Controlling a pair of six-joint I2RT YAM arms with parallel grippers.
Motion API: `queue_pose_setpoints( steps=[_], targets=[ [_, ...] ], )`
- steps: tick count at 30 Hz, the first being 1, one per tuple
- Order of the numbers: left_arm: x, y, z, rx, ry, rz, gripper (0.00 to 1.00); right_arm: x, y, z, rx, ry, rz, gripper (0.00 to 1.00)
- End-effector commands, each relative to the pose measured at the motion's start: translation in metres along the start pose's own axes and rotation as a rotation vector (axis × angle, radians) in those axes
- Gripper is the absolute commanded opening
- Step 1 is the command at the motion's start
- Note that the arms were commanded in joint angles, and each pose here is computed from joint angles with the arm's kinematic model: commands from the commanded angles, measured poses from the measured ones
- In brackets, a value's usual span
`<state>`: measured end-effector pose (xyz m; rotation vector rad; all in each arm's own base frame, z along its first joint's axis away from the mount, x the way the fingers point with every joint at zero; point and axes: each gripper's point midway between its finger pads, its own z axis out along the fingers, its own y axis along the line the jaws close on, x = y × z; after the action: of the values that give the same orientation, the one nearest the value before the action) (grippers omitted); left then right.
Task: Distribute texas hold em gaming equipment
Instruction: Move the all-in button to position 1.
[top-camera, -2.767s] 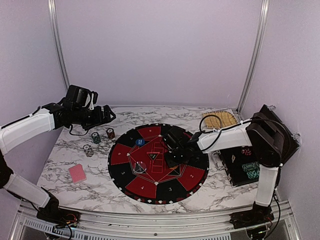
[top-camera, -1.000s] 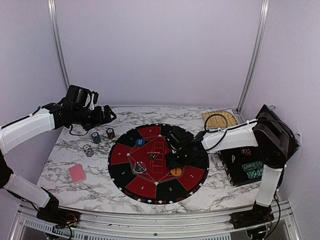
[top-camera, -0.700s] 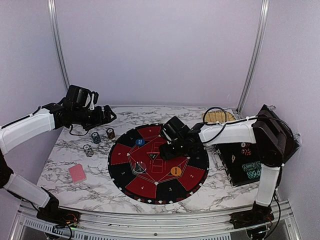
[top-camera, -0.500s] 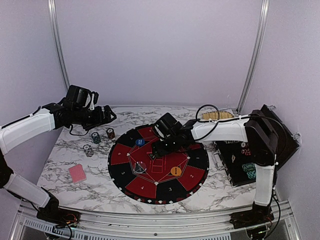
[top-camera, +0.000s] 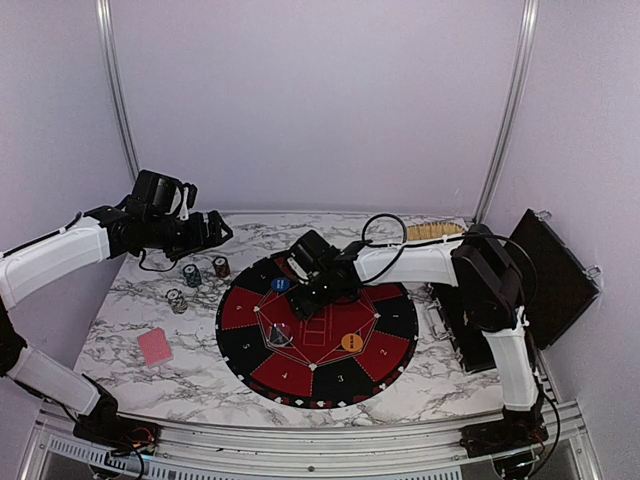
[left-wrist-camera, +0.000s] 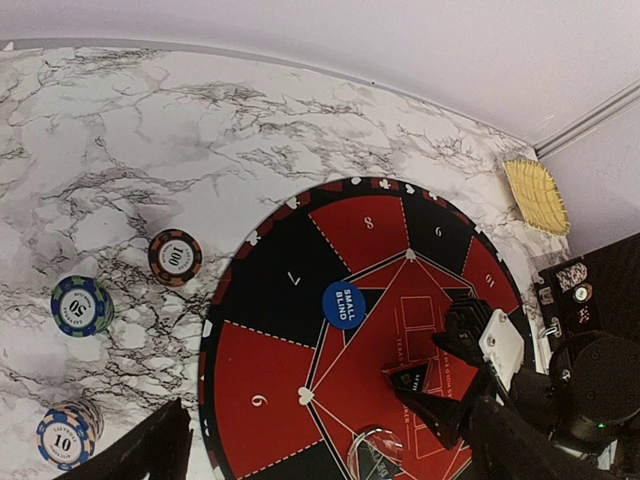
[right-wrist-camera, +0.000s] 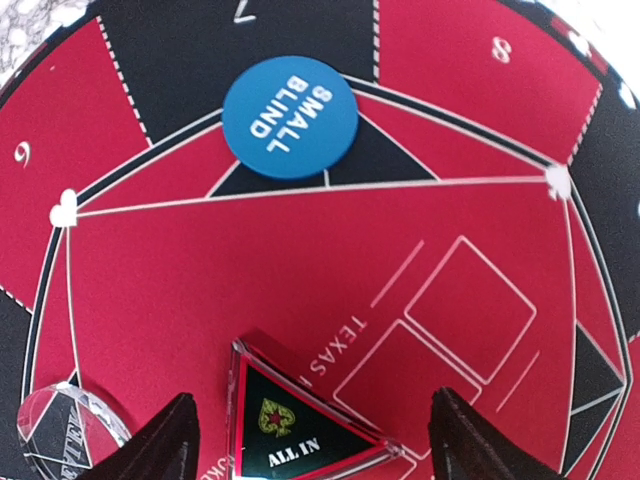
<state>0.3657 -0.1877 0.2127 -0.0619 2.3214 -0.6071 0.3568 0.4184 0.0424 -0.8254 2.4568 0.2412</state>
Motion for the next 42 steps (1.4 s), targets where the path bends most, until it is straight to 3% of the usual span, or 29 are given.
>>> queue_pose_setpoints(
  steps=[1, 10, 18, 30, 42],
  targets=[
    [-0.008, -0.001, -0.001, 0.003, -0.028, 0.017, 0.99, -0.015, 0.010, 0.002, -0.012, -0.037, -0.089, 0.73],
    [-0.008, 0.000, 0.001, 0.001, -0.025, 0.012, 0.99, 0.000, 0.018, 0.014, -0.048, -0.006, -0.143, 0.59],
    [-0.009, -0.001, 0.000, 0.001, -0.026, 0.010, 0.99, 0.023, -0.010, 0.013, 0.028, 0.041, -0.101, 0.45],
    [-0.009, -0.004, 0.006, 0.016, -0.012, -0.003, 0.99, 0.078, -0.079, -0.017, 0.137, 0.079, 0.048, 0.43],
    [-0.007, -0.007, 0.013, 0.029, 0.006, -0.015, 0.99, 0.116, -0.100, -0.033, 0.171, 0.122, 0.166, 0.43]
  ],
)
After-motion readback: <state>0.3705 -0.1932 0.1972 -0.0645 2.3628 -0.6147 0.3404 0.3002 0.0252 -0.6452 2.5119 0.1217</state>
